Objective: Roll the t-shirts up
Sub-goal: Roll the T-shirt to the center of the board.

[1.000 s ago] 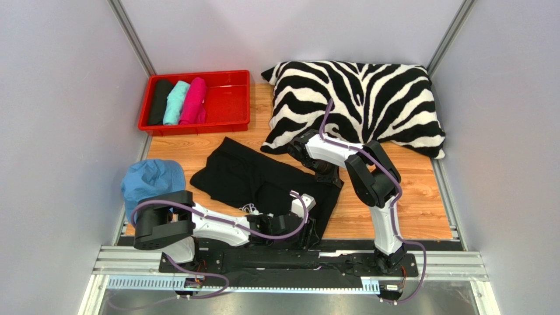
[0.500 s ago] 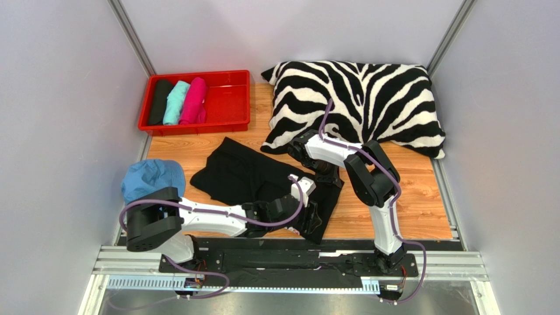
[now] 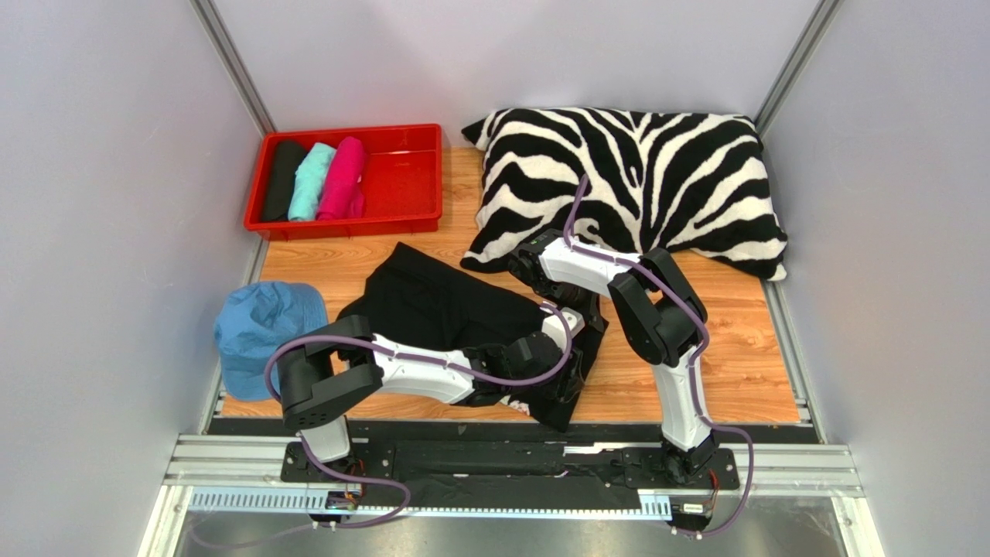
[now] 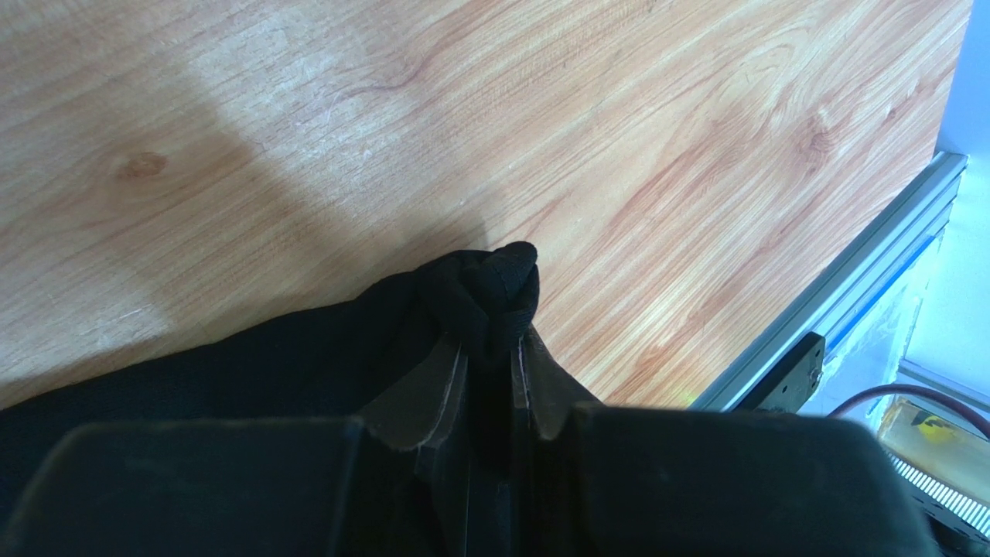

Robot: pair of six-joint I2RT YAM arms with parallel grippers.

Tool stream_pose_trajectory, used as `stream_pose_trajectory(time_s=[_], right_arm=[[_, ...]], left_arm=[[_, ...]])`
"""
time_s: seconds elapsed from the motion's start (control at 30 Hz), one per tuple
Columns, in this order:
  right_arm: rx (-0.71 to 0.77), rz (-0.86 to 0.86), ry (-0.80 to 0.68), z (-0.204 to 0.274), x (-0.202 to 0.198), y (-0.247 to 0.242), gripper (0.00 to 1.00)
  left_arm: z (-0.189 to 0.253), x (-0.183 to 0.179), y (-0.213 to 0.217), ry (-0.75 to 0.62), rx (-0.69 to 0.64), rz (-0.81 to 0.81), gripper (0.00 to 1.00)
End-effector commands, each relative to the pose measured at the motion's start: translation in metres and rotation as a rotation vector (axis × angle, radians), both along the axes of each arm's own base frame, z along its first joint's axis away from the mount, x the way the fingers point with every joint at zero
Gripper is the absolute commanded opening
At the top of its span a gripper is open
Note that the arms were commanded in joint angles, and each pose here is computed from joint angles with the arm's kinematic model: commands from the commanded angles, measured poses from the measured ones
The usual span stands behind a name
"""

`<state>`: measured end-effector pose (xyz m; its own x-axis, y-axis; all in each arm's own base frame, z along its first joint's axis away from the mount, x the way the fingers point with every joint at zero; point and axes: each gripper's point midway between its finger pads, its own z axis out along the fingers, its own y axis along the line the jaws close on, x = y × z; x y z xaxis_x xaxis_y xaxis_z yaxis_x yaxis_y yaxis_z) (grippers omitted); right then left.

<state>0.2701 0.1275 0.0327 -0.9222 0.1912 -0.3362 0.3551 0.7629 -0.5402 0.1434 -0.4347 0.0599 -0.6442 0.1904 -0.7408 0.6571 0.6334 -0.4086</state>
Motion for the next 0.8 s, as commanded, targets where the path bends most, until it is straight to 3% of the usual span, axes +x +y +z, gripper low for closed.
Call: stream_pose_trajectory(time_s=[0.0, 0.1, 0.13, 0.17, 0.3, 0.33, 0.4, 0.5, 0.77], right_arm=[[-0.011, -0.014, -0.017, 0.007, 0.000, 0.000, 0.00], [0.012, -0.007, -0.015, 0.008, 0.001, 0.004, 0.04], [0.017, -0.007, -0.017, 0.009, 0.001, 0.005, 0.17], [0.029, -0.001, -0.018, 0.011, 0.001, 0.006, 0.24], [0.067, 0.005, -0.034, 0.015, 0.003, 0.010, 0.48], [0.072, 0.008, -0.038, 0.017, 0.003, 0.011, 0.64], [0.090, 0.008, -0.052, 0.020, 0.004, 0.012, 0.77], [0.135, 0.012, -0.080, 0.027, 0.005, 0.015, 0.87], [0.322, 0.031, -0.200, 0.046, 0.014, 0.021, 0.91]], left_arm=[[0.010, 0.006, -0.007, -0.021, -0.035, 0.016, 0.43], [0.007, 0.007, -0.002, -0.014, -0.037, 0.040, 0.25], [0.006, 0.007, -0.001, -0.012, -0.036, 0.045, 0.21], [0.005, 0.008, 0.000, -0.008, -0.036, 0.053, 0.14], [-0.002, 0.006, 0.003, 0.009, -0.033, 0.060, 0.04], [-0.003, 0.006, 0.003, 0.014, -0.035, 0.062, 0.03], [-0.006, 0.004, 0.005, 0.025, -0.038, 0.069, 0.00], [-0.008, 0.004, 0.007, 0.034, -0.040, 0.079, 0.00], [-0.018, 0.005, 0.014, 0.059, -0.020, 0.117, 0.00]])
